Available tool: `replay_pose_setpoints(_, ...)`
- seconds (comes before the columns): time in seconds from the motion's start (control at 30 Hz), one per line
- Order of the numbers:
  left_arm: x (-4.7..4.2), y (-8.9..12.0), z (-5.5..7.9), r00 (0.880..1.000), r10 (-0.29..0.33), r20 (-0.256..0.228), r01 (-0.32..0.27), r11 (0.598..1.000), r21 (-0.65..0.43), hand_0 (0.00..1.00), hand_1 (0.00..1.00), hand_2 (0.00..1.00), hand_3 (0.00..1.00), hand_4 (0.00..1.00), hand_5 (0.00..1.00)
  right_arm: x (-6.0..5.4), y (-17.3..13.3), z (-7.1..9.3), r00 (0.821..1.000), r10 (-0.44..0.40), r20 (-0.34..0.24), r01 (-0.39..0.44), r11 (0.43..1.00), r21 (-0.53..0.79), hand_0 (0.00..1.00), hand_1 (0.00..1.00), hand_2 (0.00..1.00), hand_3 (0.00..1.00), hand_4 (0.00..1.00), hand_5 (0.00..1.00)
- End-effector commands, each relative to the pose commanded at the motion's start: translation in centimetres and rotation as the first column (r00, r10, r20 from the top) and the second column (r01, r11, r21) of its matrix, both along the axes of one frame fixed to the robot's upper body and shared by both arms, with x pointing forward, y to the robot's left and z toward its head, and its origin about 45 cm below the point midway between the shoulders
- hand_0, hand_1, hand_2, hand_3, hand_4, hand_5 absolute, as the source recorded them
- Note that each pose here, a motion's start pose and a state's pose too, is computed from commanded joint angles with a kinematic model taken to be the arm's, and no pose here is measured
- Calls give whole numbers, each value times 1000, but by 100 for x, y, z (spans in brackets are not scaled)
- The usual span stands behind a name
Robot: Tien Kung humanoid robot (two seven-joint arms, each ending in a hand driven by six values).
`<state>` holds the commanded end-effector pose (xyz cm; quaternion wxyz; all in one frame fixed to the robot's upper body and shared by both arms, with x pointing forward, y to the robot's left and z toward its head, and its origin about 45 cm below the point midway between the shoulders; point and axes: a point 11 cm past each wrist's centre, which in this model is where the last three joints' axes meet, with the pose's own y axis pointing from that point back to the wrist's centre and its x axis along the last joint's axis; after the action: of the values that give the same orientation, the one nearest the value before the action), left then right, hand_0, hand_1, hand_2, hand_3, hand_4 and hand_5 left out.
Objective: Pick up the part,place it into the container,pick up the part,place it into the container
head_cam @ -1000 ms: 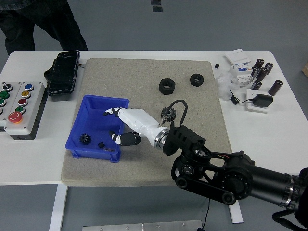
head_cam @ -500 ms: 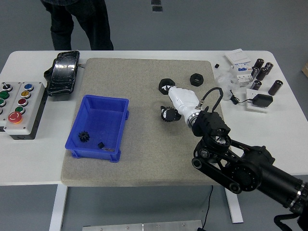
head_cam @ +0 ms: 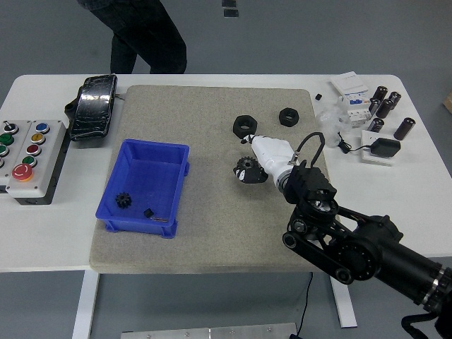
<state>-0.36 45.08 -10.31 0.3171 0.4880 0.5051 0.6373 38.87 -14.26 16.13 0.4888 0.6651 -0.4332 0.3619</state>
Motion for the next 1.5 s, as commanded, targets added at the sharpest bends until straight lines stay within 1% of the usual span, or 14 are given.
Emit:
replay_pose_setpoints(0.37,18,1,1,1000,-2,2,2,1000,0,618,519,543,635,601,371,5,16,-150,999,9,-37,-11,999,-49,426,742,824,824,779,471)
replay_pose_setpoints(0.4,20,-1,1,1000,-3,3,3,1000,0,619,519,544,635,602,372,5,18,-161,999,9,-39,-11,999,-50,391,686,733,718,505,303)
replay_pose_setpoints(0.57,25,-8,-2,1000,-4,4,4,1000,-2,619,519,544,635,602,372,10,16,-195,999,12,-35,-14,999,-52,391,686,733,718,505,303)
replay_pose_setpoints(0.6,24,-8,-2,1000,-4,4,4,1000,-2,619,519,545,636,603,373,12,14,-196,999,12,-32,-14,999,-51,380,643,637,662,136,204)
replay_pose_setpoints(0.77,23,-9,-3,1000,-5,4,5,1000,-2,619,519,545,636,603,373,23,2,-192,1000,12,-11,-13,998,-54,380,643,637,662,136,204)
replay_pose_setpoints(0.8,24,-9,-3,1000,-5,5,5,1000,-2,618,519,544,636,603,373,25,-1,-191,1000,13,-8,-13,998,-57,335,541,497,539,2,151)
replay_pose_setpoints(0.97,27,-4,-1,1000,-5,6,5,1000,-1,618,519,544,636,603,373,33,-6,-172,1000,20,16,-19,998,-62,335,541,497,539,2,151)
replay_pose_setpoints(1.0,27,-3,-1,1000,-5,6,5,1000,0,619,519,545,637,601,373,35,-5,-163,1000,22,23,-20,998,-61,318,513,439,458,2,116)
replay_pose_setpoints(1.13,28,-2,0,1000,-4,7,4,1000,0,619,519,545,637,601,373,52,12,-86,998,32,59,-29,998,-47,318,513,439,458,2,116)
replay_pose_setpoints(1.17,28,-3,0,1000,-4,6,4,1000,0,619,519,545,637,601,373,56,24,-51,997,36,70,-34,999,-39,318,513,439,458,2,116)
replay_pose_setpoints(1.2,27,-3,-1,1000,-4,6,4,1000,0,619,519,546,638,602,376,59,41,-14,996,42,82,-39,999,-31,307,507,429,438,2,58)
replay_pose_setpoints(1.37,21,-2,-1,1000,-2,5,2,1000,0,619,519,546,638,602,376,25,256,242,985,96,143,-107,992,66,307,507,429,438,2,58)
replay_pose_setpoints(1.47,17,-1,0,1000,-1,4,1,1000,0,619,519,546,638,603,380,-67,493,389,972,161,173,-188,970,154,316,504,431,434,2,44)
replay_pose_setpoints(1.5,17,0,0,1000,-1,4,1,1000,0,619,519,546,638,603,380,-114,597,443,964,190,187,-224,957,182,316,504,431,434,2,44)
